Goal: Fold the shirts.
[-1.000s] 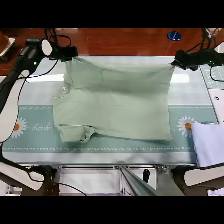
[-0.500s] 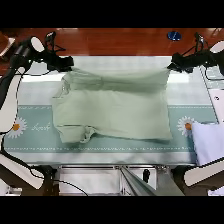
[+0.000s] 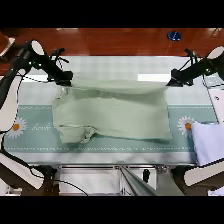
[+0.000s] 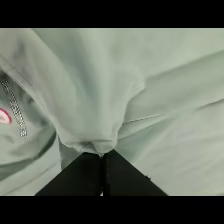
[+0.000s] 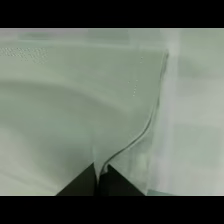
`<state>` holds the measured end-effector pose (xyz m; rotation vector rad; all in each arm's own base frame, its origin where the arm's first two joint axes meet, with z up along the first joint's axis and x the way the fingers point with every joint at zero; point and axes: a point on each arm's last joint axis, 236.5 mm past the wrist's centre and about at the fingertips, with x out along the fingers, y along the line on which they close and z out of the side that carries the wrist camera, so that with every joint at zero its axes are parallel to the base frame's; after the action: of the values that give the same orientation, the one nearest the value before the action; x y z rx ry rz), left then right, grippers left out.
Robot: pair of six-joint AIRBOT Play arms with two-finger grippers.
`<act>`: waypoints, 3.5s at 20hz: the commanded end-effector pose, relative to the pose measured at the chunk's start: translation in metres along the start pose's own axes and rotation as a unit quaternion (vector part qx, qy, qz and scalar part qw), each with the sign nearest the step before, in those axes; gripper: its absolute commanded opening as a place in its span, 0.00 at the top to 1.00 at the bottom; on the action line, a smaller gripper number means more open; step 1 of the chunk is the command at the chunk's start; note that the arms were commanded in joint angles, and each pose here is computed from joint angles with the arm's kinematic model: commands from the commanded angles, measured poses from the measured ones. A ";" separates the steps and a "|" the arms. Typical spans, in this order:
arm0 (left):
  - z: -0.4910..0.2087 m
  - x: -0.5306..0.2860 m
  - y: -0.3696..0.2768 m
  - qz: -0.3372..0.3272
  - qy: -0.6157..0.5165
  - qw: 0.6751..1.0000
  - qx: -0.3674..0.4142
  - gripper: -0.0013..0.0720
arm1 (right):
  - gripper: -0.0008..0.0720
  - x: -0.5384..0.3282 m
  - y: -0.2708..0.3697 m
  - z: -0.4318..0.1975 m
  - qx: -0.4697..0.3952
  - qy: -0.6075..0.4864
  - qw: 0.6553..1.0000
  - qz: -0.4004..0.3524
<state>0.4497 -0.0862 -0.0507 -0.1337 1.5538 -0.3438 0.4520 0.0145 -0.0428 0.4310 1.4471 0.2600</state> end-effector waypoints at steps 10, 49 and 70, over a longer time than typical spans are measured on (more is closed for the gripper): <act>-0.087 -0.068 0.023 0.002 0.053 0.995 -0.080 0.29 | 0.42 -0.074 -0.035 -0.052 0.038 -0.011 0.996 -0.081; -0.219 0.038 -0.002 -0.221 -0.067 0.930 -0.286 0.96 | 0.43 0.013 -0.035 -0.298 0.221 0.037 0.974 -0.028; -0.191 -0.001 -0.005 -0.232 -0.093 0.942 -0.224 0.95 | 0.95 0.008 0.008 -0.213 0.152 -0.051 0.983 0.094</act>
<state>0.2470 -0.0679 -0.0717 -0.9109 1.4075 -0.2777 0.2289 0.0510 -0.0824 0.8668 1.3871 0.0824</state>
